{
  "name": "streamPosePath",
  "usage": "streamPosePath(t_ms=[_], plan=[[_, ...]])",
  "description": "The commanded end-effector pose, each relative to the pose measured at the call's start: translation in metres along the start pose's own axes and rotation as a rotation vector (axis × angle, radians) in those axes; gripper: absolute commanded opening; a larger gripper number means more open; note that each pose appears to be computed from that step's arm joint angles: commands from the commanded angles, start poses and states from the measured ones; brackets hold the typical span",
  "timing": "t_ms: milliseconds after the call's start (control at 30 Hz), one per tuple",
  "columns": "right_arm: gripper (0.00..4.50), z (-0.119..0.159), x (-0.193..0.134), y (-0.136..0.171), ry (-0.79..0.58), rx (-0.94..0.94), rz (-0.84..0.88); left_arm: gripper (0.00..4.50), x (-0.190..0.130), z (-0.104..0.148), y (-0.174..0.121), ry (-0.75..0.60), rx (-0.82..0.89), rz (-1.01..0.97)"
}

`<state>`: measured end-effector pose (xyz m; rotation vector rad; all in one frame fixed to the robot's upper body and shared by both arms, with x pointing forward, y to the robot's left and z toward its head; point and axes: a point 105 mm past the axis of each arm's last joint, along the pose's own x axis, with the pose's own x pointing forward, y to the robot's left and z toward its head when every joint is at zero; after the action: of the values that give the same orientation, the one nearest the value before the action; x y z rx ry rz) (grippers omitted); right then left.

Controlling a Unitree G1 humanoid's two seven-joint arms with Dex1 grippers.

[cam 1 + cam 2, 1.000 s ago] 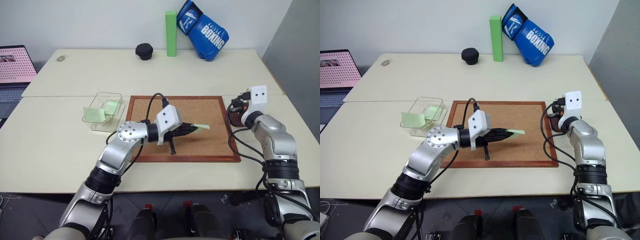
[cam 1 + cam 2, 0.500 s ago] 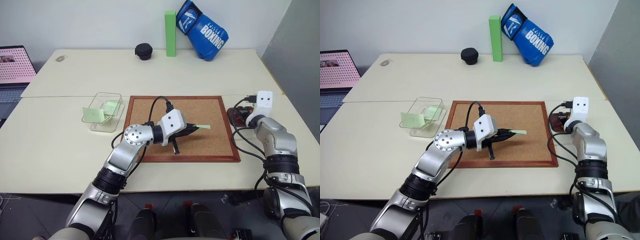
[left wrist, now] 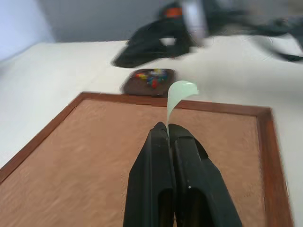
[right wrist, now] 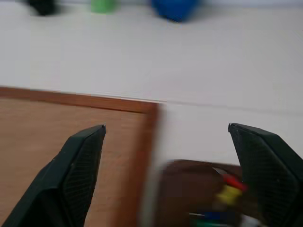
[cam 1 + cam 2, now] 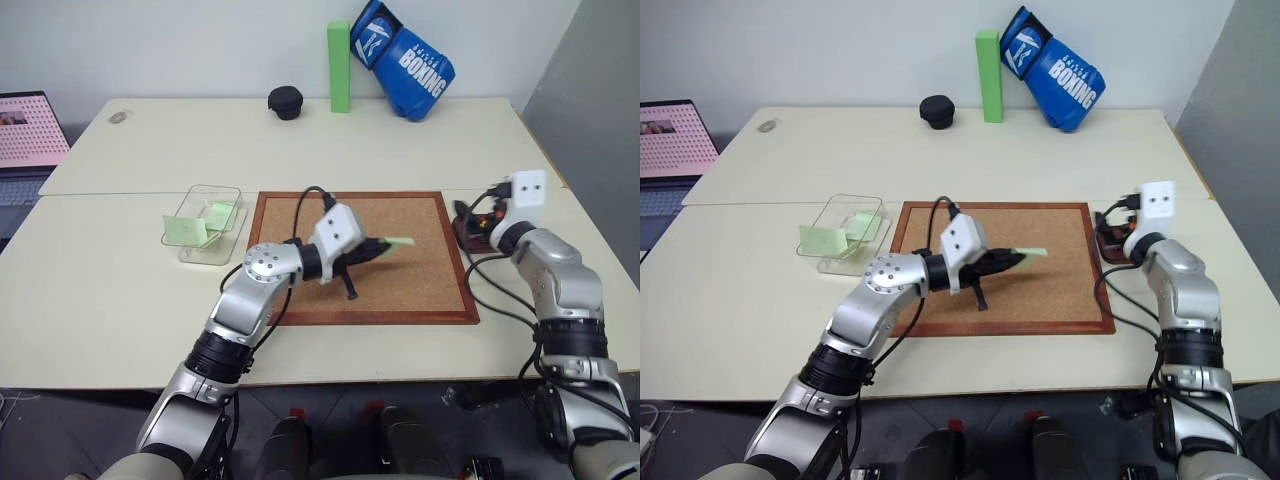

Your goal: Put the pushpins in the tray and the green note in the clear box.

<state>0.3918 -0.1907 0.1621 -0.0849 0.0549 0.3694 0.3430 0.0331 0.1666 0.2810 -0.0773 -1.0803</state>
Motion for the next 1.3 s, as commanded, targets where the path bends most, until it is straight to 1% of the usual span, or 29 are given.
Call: streamPosePath(t_ms=[33, 67, 167, 233, 267, 300, 367, 433, 600, 667, 700, 833, 933, 967, 1000, 1067, 1100, 1167, 1233, 1267, 1300], plan=[[4.35, 0.025, -0.017, 0.055, -0.113, -0.179, 0.267, 0.00, -0.026, 0.024, 0.054, -0.052, -0.048, 0.286], [4.35, 0.030, -0.021, 0.069, -0.142, -0.269, 0.316, 0.00, -0.038, 0.026, 0.072, -0.052, -0.063, 0.396], [4.35, 0.045, -0.027, 0.099, -0.239, -0.466, 0.403, 0.00, -0.071, 0.032, 0.109, -0.059, -0.107, 0.656], [4.35, 0.060, -0.031, 0.121, -0.335, -0.608, 0.461, 0.00, -0.107, 0.032, 0.138, -0.050, -0.145, 0.913], [4.35, 0.063, -0.033, 0.131, -0.368, -0.679, 0.493, 0.00, -0.124, 0.029, 0.148, -0.039, -0.173, 1.029], [4.35, 0.064, -0.034, 0.136, -0.385, -0.722, 0.513, 0.00, -0.134, 0.027, 0.153, -0.031, -0.192, 1.096], [4.35, 0.069, -0.036, 0.145, -0.419, -0.697, 0.553, 0.00, -0.156, 0.014, 0.160, 0.018, -0.239, 1.218], [4.35, 0.071, -0.034, 0.148, -0.419, -0.627, 0.581, 0.00, -0.170, 0.003, 0.162, 0.073, -0.235, 1.286], [4.35, 0.075, -0.030, 0.145, -0.408, -0.543, 0.592, 0.00, -0.182, -0.020, 0.161, 0.118, -0.311, 1.354], [4.37, 0.076, -0.029, 0.145, -0.408, -0.546, 0.592, 0.40, -0.185, -0.025, 0.161, 0.126, -0.326, 1.360], [4.37, 0.076, -0.029, 0.145, -0.408, -0.547, 0.591, 0.49, -0.185, -0.027, 0.161, 0.126, -0.329, 1.359], [4.37, 0.077, -0.029, 0.144, -0.407, -0.547, 0.587, 1.35, -0.182, -0.030, 0.162, 0.126, -0.341, 1.338], [4.37, 0.076, -0.030, 0.143, -0.403, -0.551, 0.581, 1.94, -0.179, -0.033, 0.163, 0.133, -0.347, 1.323], [4.37, 0.076, -0.030, 0.143, -0.402, -0.551, 0.579, 2.06, -0.178, -0.034, 0.163, 0.135, -0.347, 1.317], [4.37, 0.076, -0.030, 0.142, -0.401, -0.550, 0.577, 2.39, -0.177, -0.034, 0.163, 0.136, -0.347, 1.314], [4.37, 0.076, -0.030, 0.142, -0.400, -0.552, 0.574, 2.75, -0.175, -0.034, 0.163, 0.135, -0.347, 1.303], [4.37, 0.075, -0.030, 0.141, -0.398, -0.552, 0.573, 2.88, -0.174, -0.034, 0.163, 0.134, -0.346, 1.300], [4.37, 0.075, -0.030, 0.141, -0.396, -0.553, 0.569, 3.35, -0.172, -0.032, 0.162, 0.135, -0.329, 1.287], [4.37, 0.075, -0.030, 0.140, -0.395, -0.554, 0.563, 3.69, -0.169, -0.030, 0.161, 0.129, -0.316, 1.271], [4.37, 0.074, -0.030, 0.138, -0.389, -0.551, 0.553, 3.85, -0.162, -0.026, 0.158, 0.103, -0.322, 1.229], [4.37, 0.072, -0.030, 0.135, -0.379, -0.543, 0.535, 3.85, -0.154, -0.020, 0.153, 0.079, -0.312, 1.174]])
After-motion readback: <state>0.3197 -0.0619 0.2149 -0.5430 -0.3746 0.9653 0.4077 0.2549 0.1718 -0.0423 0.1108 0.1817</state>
